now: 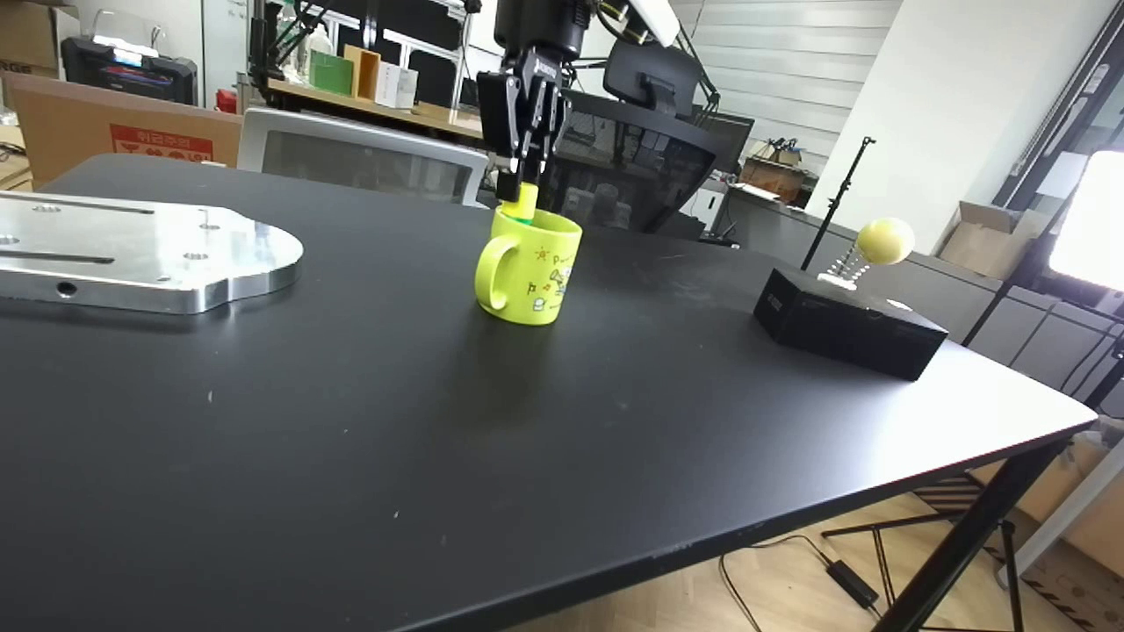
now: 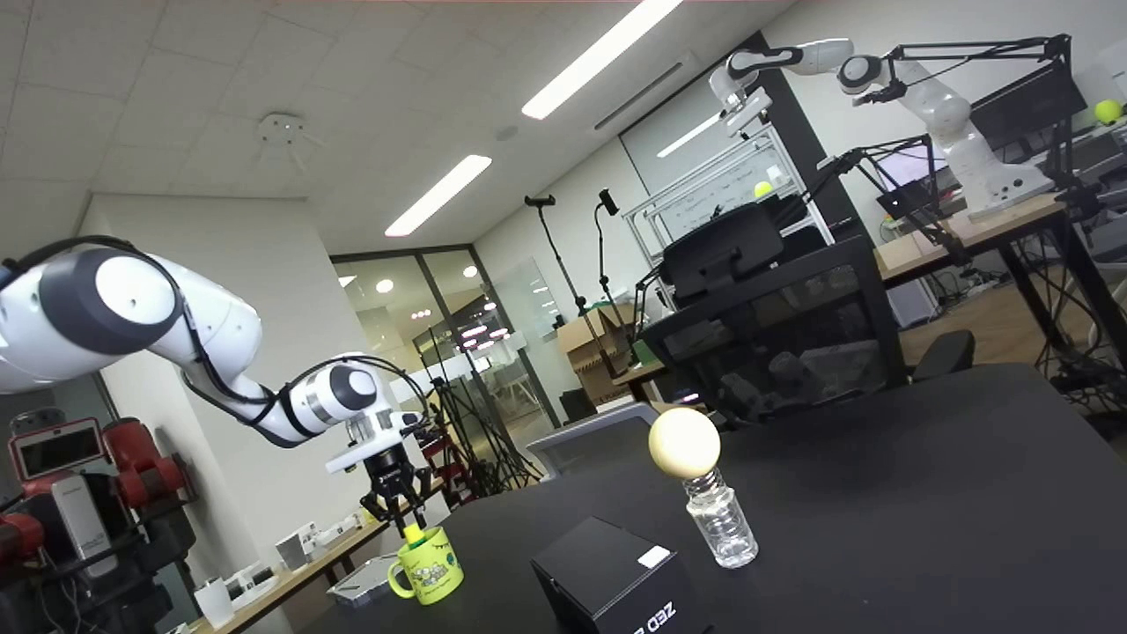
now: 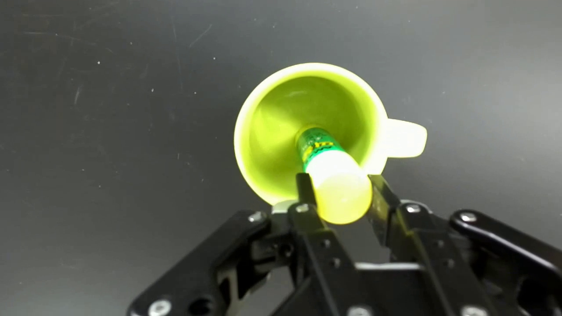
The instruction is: Remove the glue from the mug, put the glue in the mug, remove the glue from the mug and put it on top of the black box
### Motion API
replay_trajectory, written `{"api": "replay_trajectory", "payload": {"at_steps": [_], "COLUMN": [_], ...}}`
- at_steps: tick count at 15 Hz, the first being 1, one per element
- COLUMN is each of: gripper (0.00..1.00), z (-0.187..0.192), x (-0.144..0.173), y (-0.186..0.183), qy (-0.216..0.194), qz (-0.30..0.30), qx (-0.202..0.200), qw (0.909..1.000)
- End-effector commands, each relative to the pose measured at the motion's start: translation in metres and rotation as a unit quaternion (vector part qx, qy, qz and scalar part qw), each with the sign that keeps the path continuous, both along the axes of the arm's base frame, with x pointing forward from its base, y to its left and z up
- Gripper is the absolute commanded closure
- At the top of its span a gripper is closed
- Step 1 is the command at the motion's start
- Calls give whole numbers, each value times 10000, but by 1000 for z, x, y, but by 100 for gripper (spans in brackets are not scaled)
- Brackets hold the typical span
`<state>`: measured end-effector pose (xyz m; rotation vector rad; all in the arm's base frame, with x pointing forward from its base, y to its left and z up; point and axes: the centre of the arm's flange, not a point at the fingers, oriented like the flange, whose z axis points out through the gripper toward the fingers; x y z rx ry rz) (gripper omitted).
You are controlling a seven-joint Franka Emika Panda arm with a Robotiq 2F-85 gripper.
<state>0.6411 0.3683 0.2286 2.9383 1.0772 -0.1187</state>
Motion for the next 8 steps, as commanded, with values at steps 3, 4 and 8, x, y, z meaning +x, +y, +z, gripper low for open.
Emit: {"api": "replay_trajectory", "payload": {"at_steps": [3, 4, 8], "gripper": [92, 92, 92], "z": [37, 47, 100], "x": [-14, -15, -24], "y": [-12, -14, -28], "qy": [-98, -135, -396], "qz": [-344, -388, -511], "qx": [276, 284, 103], "qw": [9990, 9988, 9979]}}
